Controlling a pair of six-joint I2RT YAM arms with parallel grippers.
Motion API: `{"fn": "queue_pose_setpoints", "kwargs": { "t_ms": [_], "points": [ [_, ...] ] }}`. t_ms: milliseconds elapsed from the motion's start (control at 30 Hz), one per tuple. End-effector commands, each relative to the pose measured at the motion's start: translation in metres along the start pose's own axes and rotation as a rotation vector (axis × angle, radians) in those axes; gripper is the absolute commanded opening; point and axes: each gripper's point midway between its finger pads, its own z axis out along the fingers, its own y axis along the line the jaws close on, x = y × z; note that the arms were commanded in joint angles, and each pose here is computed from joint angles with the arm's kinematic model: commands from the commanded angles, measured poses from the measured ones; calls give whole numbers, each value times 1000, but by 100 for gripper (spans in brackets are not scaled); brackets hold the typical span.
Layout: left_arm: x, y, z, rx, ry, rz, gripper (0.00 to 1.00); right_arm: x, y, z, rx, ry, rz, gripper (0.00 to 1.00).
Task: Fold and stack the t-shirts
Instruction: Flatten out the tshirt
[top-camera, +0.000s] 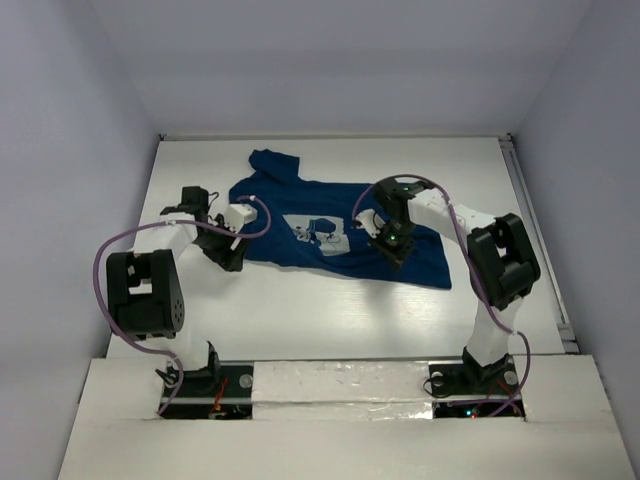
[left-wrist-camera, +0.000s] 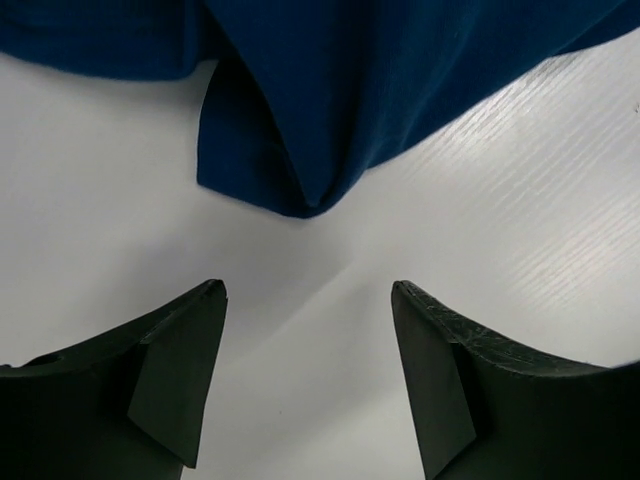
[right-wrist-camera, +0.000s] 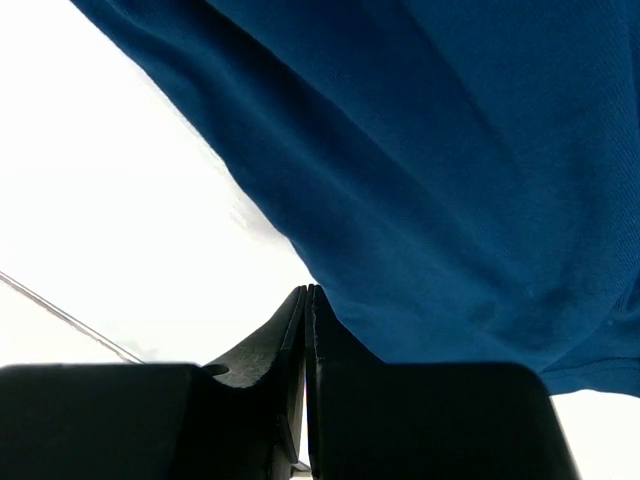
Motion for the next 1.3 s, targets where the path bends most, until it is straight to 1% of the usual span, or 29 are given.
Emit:
{"fn": "queue_pose_setpoints", "kwargs": {
  "t_ms": [0,133,367,433,500,633,667,700,767,867,900,967,1000,1067,1100,1133,1167,1200,1233,1267],
  "points": [
    [-21,-1,-2,-24,-88,47,64,-13,5,-13,4,-48,-14,6],
    [-35,-2,3,-57,-143,118,64,-13,9,-12,-3,-47,-19,6],
    [-34,-3,20,-39,-153,111,62,-11,10,-10,-7,-46,-14,6],
    [-38,-4,23,-37,-167,117,59,-11,11,-10,-10,-47,-13,6],
    [-37,-4,26,-26,-161,109,54,-11,11,-9,-10,-46,-11,6],
    [-36,-7,34,-4,-152,108,51,-11,12,-10,-12,-49,-11,6],
    [-36,-8,36,4,-155,105,49,-11,12,-10,-12,-50,-11,6],
    [-37,-8,36,7,-156,104,44,-11,11,-10,-12,-50,-11,6],
    [-37,-12,38,35,-153,96,39,-11,12,-9,-13,-47,-11,5],
    [-37,-17,40,62,-144,98,28,-11,11,-9,-12,-50,-13,5],
    [-37,-17,39,60,-143,96,18,-11,11,-9,-10,-50,-13,5],
    [-38,-17,35,47,-144,100,8,-9,10,-5,-9,-44,-15,5],
    [-40,-16,33,44,-148,106,0,-7,10,-3,-8,-38,-18,5],
    [-44,-23,22,61,-155,114,0,0,6,6,4,-7,-19,5],
    [-53,-22,13,63,-171,134,0,3,3,10,18,7,-16,5],
    [-52,-30,6,96,-156,124,0,7,-5,12,62,28,-12,6],
    [-58,-34,-3,107,-170,133,0,9,-9,12,82,33,-9,8],
    [-78,-36,-17,125,-217,156,0,9,-12,12,105,34,-4,10],
    [-81,-44,-26,159,-216,145,0,10,-16,11,126,37,0,11],
    [-91,-52,-35,199,-250,148,0,9,-20,7,154,36,3,11]
  ]
}}
